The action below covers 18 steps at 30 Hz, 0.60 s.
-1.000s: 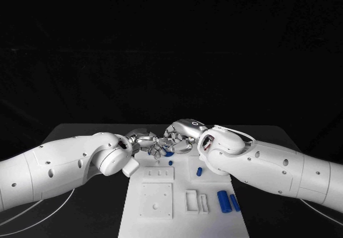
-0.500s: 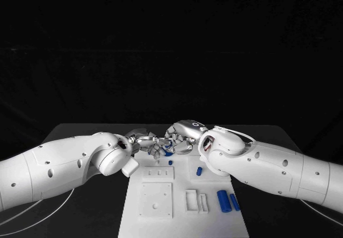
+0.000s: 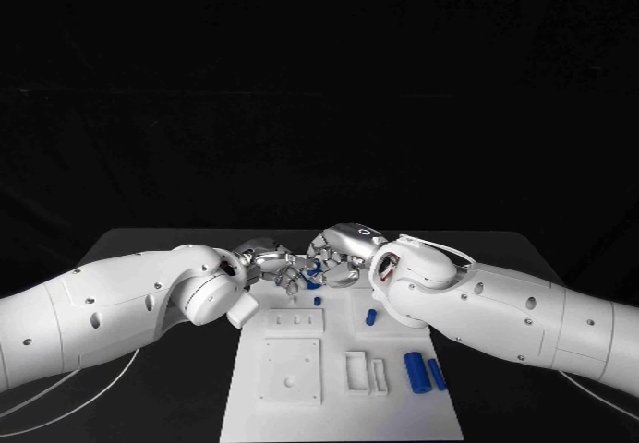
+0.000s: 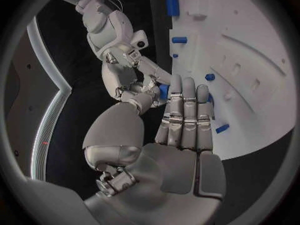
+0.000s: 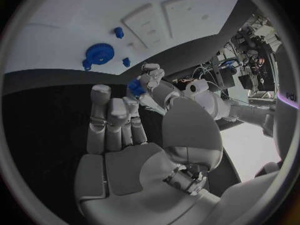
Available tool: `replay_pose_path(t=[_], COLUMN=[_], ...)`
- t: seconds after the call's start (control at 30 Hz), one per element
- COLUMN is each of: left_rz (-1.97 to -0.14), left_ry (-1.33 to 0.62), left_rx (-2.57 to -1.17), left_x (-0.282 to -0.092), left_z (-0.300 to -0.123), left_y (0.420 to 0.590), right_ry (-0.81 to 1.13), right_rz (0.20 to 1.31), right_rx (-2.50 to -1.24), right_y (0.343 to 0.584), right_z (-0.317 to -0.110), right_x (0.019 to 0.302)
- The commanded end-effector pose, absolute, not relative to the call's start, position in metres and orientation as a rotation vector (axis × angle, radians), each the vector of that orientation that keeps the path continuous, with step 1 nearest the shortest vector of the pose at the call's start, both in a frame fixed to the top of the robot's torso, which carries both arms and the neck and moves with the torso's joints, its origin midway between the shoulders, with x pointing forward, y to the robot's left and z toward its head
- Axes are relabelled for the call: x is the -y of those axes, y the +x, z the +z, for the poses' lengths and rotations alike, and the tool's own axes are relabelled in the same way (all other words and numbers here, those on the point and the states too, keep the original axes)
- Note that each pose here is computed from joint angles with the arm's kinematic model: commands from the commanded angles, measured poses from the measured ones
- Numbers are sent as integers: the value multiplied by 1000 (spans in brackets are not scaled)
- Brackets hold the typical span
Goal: Assemble the parts on the task board
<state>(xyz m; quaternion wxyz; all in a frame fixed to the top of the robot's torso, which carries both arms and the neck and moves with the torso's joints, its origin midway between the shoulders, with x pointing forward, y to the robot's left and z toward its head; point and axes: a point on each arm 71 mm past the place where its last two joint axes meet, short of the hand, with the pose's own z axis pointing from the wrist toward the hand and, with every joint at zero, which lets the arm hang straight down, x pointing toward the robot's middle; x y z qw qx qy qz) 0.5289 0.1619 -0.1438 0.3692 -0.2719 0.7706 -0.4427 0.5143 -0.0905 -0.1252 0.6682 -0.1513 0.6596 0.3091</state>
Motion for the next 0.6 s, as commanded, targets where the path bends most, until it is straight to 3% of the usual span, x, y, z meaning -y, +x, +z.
replay_pose_path(t=[0.03,0.6], left_rz=[-1162,-1104], left_ry=[-655,-658], left_rx=[-1987,-1945], left_x=[-156,-159], left_z=[-140,-140], left_y=[528,530], right_ry=[-356,-340], right_rz=[696,698], right_rx=[-1512,-1525], right_y=[513,515], right_z=[-130,-131], right_x=[89,92])
